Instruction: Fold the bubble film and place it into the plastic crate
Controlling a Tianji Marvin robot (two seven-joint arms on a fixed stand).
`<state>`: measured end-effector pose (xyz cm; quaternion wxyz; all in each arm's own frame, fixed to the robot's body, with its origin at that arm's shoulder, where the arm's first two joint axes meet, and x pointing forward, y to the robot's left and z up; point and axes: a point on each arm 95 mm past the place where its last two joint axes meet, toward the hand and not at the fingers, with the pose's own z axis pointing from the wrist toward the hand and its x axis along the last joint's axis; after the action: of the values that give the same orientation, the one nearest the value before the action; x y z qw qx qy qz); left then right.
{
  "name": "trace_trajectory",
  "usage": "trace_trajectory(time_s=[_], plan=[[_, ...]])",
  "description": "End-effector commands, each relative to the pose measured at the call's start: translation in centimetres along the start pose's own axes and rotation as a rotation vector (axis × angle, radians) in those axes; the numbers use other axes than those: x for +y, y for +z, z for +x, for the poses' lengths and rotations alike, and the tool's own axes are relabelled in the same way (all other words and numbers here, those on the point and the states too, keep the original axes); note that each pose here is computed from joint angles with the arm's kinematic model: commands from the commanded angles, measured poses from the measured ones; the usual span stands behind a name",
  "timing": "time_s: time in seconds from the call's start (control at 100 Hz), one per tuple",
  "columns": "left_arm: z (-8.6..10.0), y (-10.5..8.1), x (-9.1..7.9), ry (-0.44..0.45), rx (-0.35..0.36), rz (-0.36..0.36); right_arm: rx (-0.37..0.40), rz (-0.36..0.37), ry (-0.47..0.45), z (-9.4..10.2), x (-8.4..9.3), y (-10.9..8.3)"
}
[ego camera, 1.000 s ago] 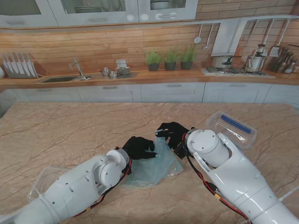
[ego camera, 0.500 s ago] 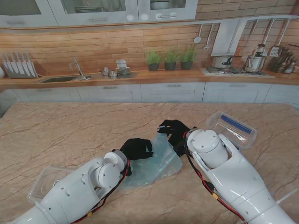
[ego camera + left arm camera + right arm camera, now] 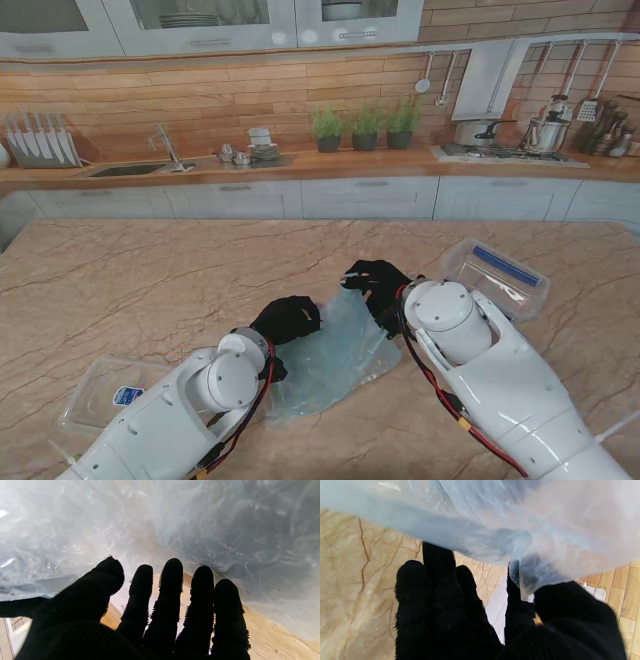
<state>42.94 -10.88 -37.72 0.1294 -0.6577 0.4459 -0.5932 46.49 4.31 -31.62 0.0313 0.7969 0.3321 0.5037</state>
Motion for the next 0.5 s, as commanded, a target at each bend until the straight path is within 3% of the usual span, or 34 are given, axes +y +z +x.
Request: trace_trajectory(time_s=[0.0, 0.26, 0.49], plan=[[0.7, -0.2, 0.6, -0.023, 0.006, -0.003, -0.001, 0.010, 0.005, 0.0, -0.5, 0.1], [1.1, -0.8, 0.0, -0.194, -0.034, 0.013, -0.002, 0.022, 0.013, -0.1, -0.8, 0.2], [1.3, -1.4, -0.7, -0.263, -0.034, 0.028, 0.002, 0.023, 0.014, -0.1, -0.8, 0.2]])
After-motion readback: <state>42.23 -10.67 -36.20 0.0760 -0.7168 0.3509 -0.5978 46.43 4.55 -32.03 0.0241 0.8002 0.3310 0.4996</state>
